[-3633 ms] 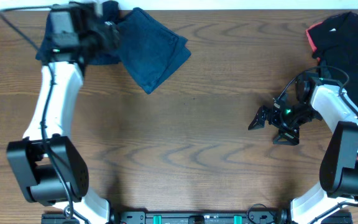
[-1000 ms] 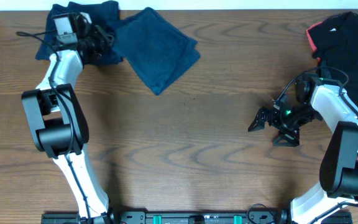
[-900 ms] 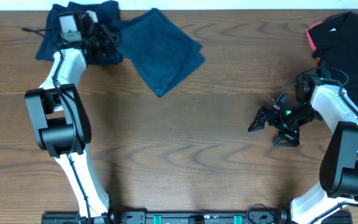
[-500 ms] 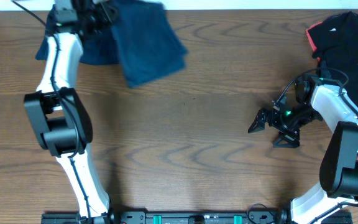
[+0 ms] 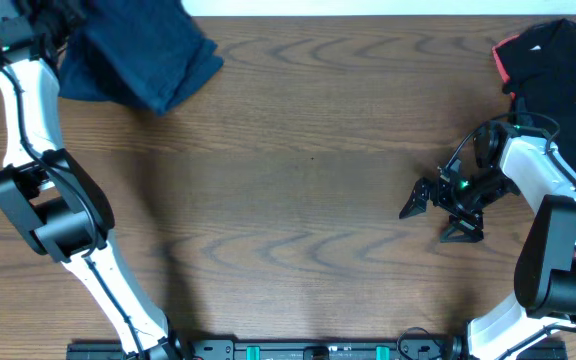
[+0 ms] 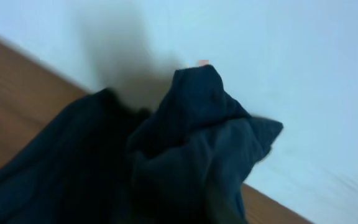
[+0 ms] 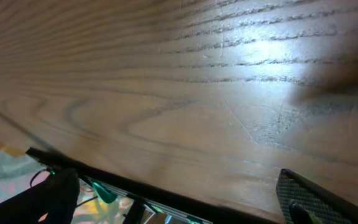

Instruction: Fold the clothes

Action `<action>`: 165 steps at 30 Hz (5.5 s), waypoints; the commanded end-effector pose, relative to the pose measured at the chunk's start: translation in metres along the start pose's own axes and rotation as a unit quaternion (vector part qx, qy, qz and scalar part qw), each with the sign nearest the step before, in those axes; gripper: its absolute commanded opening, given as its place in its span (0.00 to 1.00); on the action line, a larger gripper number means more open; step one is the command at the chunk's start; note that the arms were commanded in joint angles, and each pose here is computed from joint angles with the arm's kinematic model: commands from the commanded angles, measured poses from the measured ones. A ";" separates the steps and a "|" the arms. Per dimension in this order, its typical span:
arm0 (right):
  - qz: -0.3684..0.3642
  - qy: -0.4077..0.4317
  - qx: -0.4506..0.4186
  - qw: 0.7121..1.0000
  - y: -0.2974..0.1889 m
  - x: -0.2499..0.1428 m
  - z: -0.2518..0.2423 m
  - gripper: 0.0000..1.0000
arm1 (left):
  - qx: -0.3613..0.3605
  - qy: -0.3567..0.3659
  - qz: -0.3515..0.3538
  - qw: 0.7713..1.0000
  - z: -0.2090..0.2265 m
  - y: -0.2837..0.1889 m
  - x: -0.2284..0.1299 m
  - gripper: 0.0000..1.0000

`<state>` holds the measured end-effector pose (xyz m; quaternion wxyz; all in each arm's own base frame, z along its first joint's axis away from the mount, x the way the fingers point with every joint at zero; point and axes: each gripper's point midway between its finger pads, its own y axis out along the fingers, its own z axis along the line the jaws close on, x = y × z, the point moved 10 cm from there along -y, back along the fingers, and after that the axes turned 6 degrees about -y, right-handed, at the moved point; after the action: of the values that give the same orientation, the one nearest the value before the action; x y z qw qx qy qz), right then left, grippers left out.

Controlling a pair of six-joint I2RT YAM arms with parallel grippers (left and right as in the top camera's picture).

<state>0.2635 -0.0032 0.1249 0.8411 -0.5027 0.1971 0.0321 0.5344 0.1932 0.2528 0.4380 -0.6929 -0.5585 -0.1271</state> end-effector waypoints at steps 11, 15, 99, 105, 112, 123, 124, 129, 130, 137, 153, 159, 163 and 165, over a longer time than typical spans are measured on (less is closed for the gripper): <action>0.003 0.001 -0.001 1.000 -0.002 -0.002 -0.001 0.99 | 0.245 -0.040 0.001 0.969 0.092 0.009 -0.018 0.23; 0.005 0.001 0.000 1.000 -0.002 -0.002 -0.001 0.99 | 0.277 -0.061 0.005 0.959 0.121 -0.006 -0.010 0.35; 0.006 -0.051 -0.009 0.999 0.008 -0.001 0.016 0.99 | 0.045 0.068 0.306 0.949 -0.019 0.005 -0.121 0.17; 0.007 -0.050 -0.009 0.999 0.008 -0.001 0.016 0.99 | 0.050 0.065 0.322 0.943 -0.010 0.021 -0.138 0.22; 0.006 -0.050 -0.009 0.999 0.008 -0.001 0.016 0.99 | 0.059 0.060 0.335 0.938 0.017 0.045 -0.157 0.33; 0.012 -0.047 -0.009 0.999 0.008 -0.003 0.016 0.99 | 0.001 0.071 0.292 0.954 -0.004 0.041 -0.134 0.40; 0.012 -0.047 -0.008 0.999 0.008 -0.003 0.016 0.99 | -0.007 0.074 0.284 0.956 -0.011 0.035 -0.127 0.42; 0.007 -0.051 0.027 0.998 0.008 -0.001 0.021 0.99 | -0.033 0.085 0.243 0.966 -0.047 -0.003 -0.092 0.59; 0.004 -0.052 0.033 0.998 0.008 0.000 0.022 0.99 | -0.041 0.080 0.237 0.967 -0.055 -0.014 -0.085 0.62; -0.015 -0.064 0.044 0.997 0.002 0.000 0.027 0.99 | -0.166 0.087 0.200 0.962 -0.128 -0.118 -0.041 0.96; -0.283 -0.200 0.053 0.937 -0.106 -0.115 0.074 0.99 | -0.076 0.106 0.167 0.977 -0.165 -0.369 -0.062 0.98; -0.342 -0.144 0.022 0.928 -0.114 -0.165 0.065 0.99 | 0.058 0.099 0.195 0.974 -0.139 -0.425 -0.095 0.98; -0.372 -0.162 0.021 0.914 -0.106 -0.193 0.059 0.99 | 0.078 0.099 0.199 0.972 -0.129 -0.448 -0.114 0.98; -0.387 -0.172 0.024 0.906 -0.098 -0.204 0.054 0.99 | 0.079 0.098 0.201 0.972 -0.122 -0.458 -0.128 0.98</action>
<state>0.1317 0.0234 0.3113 0.8255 -0.5025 -0.1601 -0.2011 0.1404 0.0131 0.4654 0.5353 -0.7523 -0.3748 -0.0843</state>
